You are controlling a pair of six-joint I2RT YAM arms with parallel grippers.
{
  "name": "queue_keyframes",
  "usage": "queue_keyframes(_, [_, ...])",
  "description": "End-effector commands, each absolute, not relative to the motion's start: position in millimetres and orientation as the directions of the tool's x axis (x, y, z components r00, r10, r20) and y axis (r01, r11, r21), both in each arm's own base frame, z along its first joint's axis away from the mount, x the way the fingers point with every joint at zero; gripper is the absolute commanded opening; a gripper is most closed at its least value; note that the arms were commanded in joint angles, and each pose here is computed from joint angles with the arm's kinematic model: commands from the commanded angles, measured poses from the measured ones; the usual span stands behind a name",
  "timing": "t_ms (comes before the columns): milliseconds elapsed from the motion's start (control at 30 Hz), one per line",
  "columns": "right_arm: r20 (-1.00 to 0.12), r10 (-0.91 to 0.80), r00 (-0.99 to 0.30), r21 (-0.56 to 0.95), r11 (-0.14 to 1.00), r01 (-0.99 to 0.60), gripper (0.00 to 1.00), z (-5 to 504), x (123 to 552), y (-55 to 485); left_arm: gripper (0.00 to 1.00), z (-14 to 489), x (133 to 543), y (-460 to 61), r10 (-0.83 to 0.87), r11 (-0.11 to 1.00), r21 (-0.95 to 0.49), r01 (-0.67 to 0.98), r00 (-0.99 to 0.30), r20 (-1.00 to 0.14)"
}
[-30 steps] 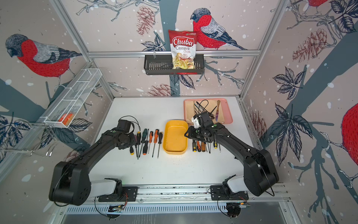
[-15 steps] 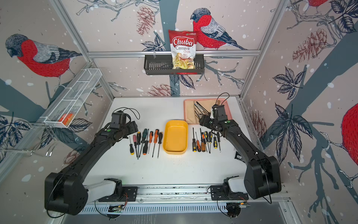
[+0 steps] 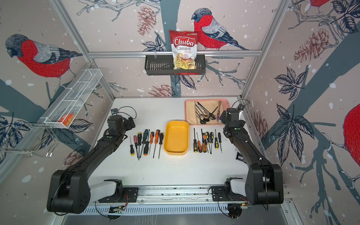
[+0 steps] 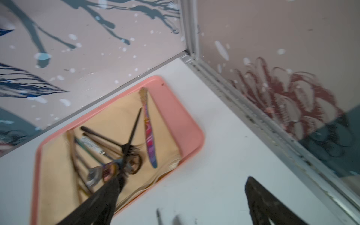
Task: Take out the screwdriver from the storage box
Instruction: Reset both arms
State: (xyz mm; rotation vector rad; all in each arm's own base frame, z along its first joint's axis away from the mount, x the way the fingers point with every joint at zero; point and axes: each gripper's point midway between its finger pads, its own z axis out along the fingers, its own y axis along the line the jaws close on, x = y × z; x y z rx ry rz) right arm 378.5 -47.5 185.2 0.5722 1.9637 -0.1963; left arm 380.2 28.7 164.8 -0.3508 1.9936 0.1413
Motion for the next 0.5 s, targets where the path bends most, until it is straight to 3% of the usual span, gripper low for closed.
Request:
queue_keyframes(0, [-0.972, 0.212, -0.1, 0.113, 0.8, 0.589, 1.0, 219, 360, -87, 0.96, 195, 382, 50, -0.06, 0.929, 0.024, -0.37, -0.212, -0.975])
queue_keyframes(233, [-0.971, 0.229, -0.076, 0.158, 0.841, 0.517, 1.0, 151, 340, -77, 0.95, 167, 373, 49, -0.062, 0.937, -0.017, -0.35, -0.118, -0.991])
queue_keyframes(333, [-0.991, 0.13, 0.021, 0.126, 0.9, 0.418, 1.0, 156, 334, -57, 0.91, 150, 380, 44, -0.051, 0.947, -0.005, -0.322, -0.136, -0.989])
queue_keyframes(467, [-0.996, 0.086, 0.007, 0.082, 0.924, 0.375, 1.0, 150, 339, -44, 0.9, 135, 372, 38, -0.044, 0.96, -0.014, -0.281, -0.099, -0.994])
